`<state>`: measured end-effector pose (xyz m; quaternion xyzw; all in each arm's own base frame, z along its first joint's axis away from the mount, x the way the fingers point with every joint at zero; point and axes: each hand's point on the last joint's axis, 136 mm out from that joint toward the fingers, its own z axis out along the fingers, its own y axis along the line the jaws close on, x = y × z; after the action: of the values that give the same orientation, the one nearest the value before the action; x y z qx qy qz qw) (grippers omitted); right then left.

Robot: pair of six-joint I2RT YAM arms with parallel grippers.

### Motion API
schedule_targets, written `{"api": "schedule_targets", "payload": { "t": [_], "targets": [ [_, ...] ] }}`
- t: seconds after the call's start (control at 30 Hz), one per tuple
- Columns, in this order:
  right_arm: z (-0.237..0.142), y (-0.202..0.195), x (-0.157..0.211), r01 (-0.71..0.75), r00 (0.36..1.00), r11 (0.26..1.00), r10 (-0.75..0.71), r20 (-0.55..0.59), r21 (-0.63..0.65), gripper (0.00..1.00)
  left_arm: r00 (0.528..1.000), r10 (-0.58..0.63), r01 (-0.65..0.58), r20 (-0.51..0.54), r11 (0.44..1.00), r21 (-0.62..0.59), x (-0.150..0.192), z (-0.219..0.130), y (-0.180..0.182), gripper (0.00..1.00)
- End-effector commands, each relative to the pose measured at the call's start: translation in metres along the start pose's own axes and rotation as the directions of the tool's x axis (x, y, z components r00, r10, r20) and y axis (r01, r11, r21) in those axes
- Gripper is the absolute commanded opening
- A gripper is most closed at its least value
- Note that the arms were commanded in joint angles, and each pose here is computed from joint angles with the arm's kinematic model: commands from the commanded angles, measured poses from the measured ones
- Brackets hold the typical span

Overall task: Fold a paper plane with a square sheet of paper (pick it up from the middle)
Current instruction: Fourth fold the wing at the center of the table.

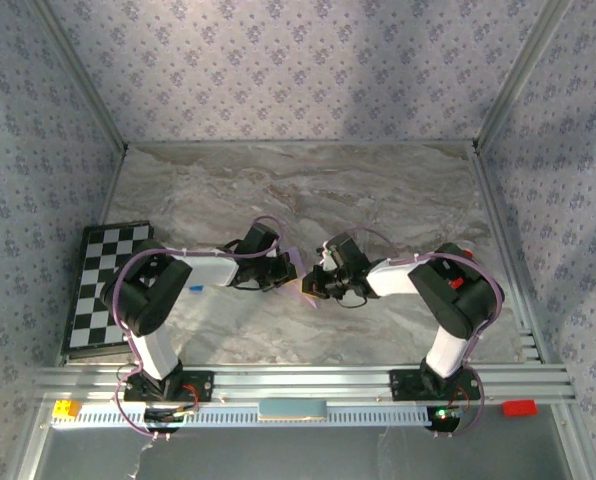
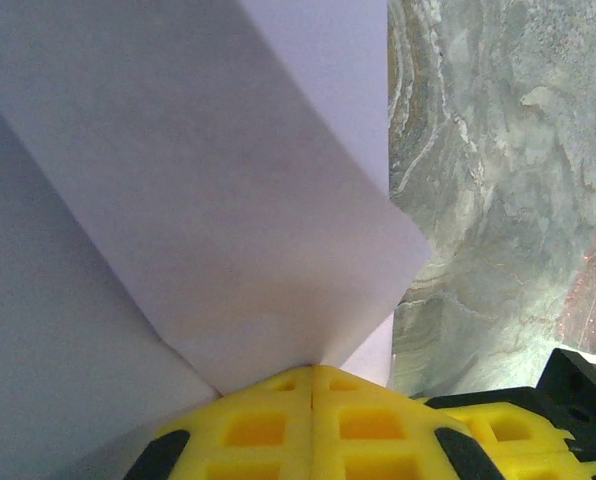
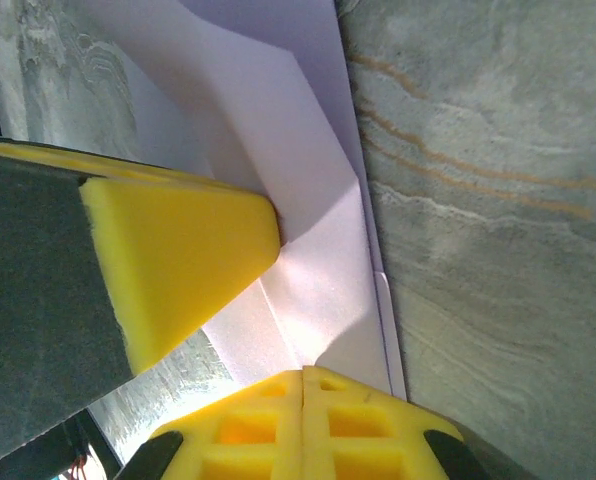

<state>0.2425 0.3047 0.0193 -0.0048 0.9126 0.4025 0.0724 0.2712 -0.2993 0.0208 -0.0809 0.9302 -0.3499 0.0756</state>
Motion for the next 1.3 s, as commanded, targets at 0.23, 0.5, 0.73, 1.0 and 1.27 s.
{"api": "schedule_targets", "payload": {
  "t": [0.23, 0.5, 0.73, 1.0, 1.27],
  "targets": [
    [0.003, -0.047, 0.029, -0.092, 0.993, 0.984, 0.102, -0.062, 0.151, 0.00, 0.999, 0.048, -0.047, -0.004, 0.993, 0.108, -0.005, -0.014, -0.035, 0.05],
    [0.004, -0.053, 0.032, -0.102, 0.991, 0.981, 0.114, -0.068, 0.164, 0.00, 0.999, -0.049, 0.049, -0.010, 0.998, -0.042, -0.010, 0.004, 0.011, 0.01],
    [0.004, -0.059, 0.037, -0.109, 0.990, 0.978, 0.123, -0.073, 0.178, 0.00, 0.996, -0.081, 0.081, 0.025, 0.996, -0.024, -0.034, 0.002, 0.029, 0.02],
    [0.004, -0.060, 0.041, -0.107, 0.990, 0.978, 0.121, -0.075, 0.177, 0.00, 0.993, -0.109, 0.111, 0.053, 0.993, -0.032, -0.061, -0.010, 0.047, 0.02],
    [0.005, -0.058, 0.042, -0.097, 0.990, 0.981, 0.112, -0.084, 0.170, 0.00, 0.990, -0.122, 0.128, 0.071, 0.988, -0.083, -0.088, -0.021, 0.064, 0.02]
  ]
}}
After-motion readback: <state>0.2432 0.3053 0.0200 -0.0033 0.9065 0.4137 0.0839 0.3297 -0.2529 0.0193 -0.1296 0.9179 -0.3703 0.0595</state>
